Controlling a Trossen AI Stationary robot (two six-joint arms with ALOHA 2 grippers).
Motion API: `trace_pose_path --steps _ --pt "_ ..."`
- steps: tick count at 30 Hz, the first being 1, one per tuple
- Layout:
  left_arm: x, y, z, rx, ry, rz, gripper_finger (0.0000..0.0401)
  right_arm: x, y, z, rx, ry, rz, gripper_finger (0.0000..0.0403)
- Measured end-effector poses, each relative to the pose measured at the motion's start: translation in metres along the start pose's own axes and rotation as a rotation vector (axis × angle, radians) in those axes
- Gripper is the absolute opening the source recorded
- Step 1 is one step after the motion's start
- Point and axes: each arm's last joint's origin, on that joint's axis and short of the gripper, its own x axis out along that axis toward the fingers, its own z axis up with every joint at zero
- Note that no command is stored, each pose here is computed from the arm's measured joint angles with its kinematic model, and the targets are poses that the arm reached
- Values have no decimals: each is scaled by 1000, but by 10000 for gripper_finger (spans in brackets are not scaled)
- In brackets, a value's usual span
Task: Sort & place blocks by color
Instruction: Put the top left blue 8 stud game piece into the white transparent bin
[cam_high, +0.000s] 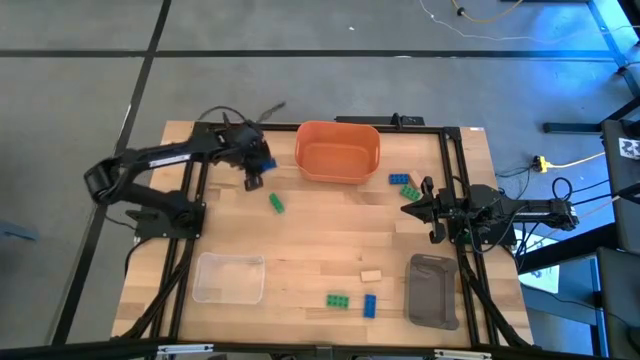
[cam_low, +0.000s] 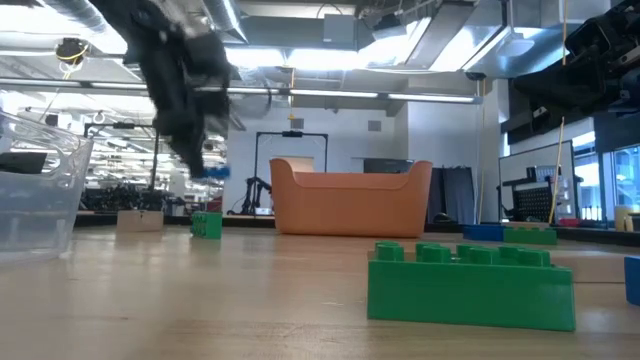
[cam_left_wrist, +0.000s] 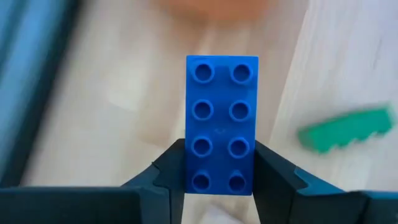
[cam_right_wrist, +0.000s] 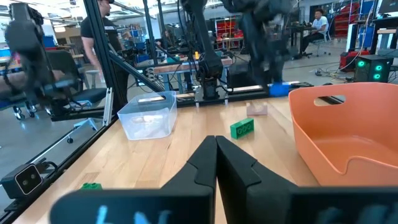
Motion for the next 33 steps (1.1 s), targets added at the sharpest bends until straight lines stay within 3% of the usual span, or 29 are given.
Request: trace_pose_path --steps 6,13,23,33 --pt "-63 -9 15 -21 -268 39 126 0 0 0 0 0 0 10" --pt "-110 -44 5 -35 -499 -73 126 0 0 0 0 1 0 10" --pt "-106 -91 -21 -18 -689 -224 126 0 0 0 0 0 0 10" --pt "-104 -99 -23 -1 -709 -215 126 0 0 0 0 0 0 10"
